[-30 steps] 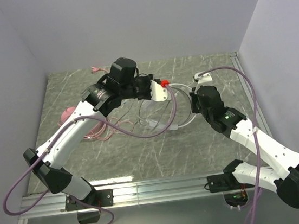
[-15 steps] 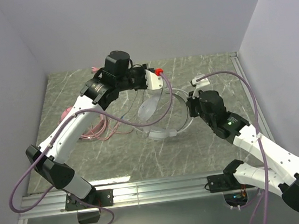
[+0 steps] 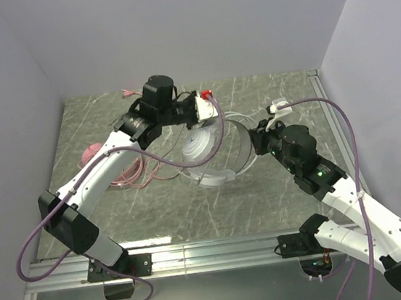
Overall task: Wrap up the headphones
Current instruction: Wrap the headphone cable with the left arm
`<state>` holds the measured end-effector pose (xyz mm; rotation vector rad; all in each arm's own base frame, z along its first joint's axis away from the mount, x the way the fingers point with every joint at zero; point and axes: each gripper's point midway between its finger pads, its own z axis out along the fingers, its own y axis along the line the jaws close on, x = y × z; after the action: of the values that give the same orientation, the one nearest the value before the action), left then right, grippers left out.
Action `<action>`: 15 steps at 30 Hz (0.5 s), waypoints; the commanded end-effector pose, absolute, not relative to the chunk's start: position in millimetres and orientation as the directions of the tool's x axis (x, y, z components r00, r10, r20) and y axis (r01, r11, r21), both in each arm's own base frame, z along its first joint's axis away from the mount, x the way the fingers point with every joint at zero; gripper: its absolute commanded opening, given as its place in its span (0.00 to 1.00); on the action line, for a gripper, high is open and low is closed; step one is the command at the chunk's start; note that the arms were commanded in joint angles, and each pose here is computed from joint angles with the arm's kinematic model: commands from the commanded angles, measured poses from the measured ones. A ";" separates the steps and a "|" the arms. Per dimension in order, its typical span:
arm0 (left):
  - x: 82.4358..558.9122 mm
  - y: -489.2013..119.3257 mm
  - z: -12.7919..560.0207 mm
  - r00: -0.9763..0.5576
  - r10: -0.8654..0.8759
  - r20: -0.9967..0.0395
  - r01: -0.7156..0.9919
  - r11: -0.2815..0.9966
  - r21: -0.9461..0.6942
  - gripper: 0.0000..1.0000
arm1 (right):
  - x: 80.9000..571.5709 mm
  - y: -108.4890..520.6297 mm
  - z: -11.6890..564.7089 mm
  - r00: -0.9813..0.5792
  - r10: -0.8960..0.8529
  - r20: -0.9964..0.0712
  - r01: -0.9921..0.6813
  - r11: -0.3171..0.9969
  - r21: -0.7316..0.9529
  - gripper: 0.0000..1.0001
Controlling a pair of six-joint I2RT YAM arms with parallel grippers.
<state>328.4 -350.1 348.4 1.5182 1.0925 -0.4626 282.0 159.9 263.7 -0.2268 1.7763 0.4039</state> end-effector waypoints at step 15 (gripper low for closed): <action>305.1 -366.4 325.7 0.308 0.119 -0.944 0.934 0.149 0.324 0.05 | 263.9 167.9 349.5 -0.078 0.356 -0.931 -0.448 0.822 0.352 0.00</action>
<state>313.0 -362.7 312.8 1.3329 1.1648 -0.7226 269.7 163.0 282.7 -0.1665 1.7322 0.5149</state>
